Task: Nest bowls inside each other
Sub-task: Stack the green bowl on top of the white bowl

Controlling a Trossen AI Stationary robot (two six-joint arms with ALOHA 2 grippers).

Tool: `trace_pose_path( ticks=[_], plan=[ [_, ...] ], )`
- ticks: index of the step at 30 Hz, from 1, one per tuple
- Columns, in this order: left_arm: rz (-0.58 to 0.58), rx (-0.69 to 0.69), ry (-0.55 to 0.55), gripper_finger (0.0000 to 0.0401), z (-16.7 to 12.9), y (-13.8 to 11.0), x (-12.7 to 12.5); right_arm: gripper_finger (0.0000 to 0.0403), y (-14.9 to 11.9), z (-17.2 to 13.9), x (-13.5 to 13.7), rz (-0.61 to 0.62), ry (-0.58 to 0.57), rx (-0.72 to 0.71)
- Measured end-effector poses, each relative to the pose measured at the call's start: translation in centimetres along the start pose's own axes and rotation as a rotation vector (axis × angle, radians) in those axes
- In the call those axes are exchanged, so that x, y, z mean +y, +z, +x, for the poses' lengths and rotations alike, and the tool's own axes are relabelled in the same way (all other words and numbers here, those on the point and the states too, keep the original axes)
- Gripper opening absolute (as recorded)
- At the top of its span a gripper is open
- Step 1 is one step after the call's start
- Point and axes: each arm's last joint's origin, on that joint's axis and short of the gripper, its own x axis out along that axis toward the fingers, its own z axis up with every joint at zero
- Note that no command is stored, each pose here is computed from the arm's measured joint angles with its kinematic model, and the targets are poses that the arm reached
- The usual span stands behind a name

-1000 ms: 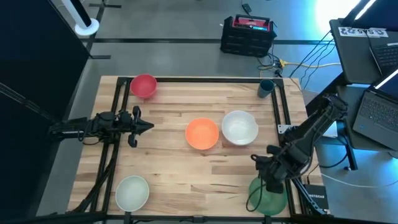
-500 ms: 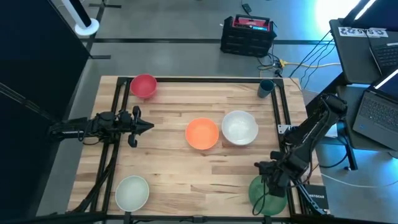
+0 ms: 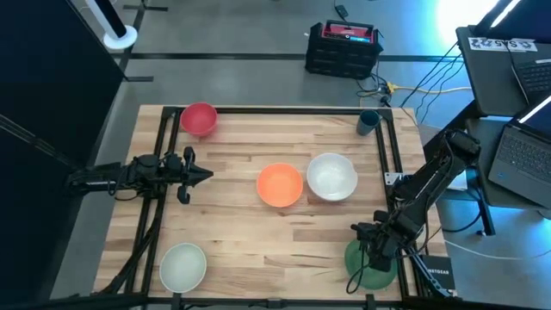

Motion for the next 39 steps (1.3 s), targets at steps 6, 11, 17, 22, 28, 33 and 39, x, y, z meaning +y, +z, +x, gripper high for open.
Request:
trace_pose_path(
  ticks=[6,11,17,22,28,33,39],
  plan=[
    [0.000,0.000,0.000,0.0000,0.0,0.0,0.0,0.0145,0.0,-0.9,0.3,0.007,0.002,-0.009],
    [0.011,0.000,0.000,0.0000,0.0,0.0,0.0,0.0145,0.0,-2.5,0.2,0.011,-0.095,-0.047],
    [0.026,0.000,0.000,0.0000,0.0,0.0,0.0,0.0145,-0.3,-2.9,-0.6,0.016,-0.187,-0.042],
    [0.028,0.000,0.000,0.0000,0.0,0.0,0.0,0.0138,-0.4,-1.3,-1.3,0.032,-0.174,-0.028],
    [0.027,0.000,0.000,0.0000,0.0,0.0,0.0,0.0126,-0.5,1.1,-2.2,0.061,-0.135,-0.007],
    [0.026,0.001,0.000,0.0000,0.0,0.0,0.0,0.0096,-0.7,2.7,-3.1,0.095,-0.107,0.015],
    [0.026,0.000,0.001,0.0000,0.0,0.0,0.0,0.0004,0.2,1.2,-1.7,0.180,-0.003,-0.016]
  ],
)
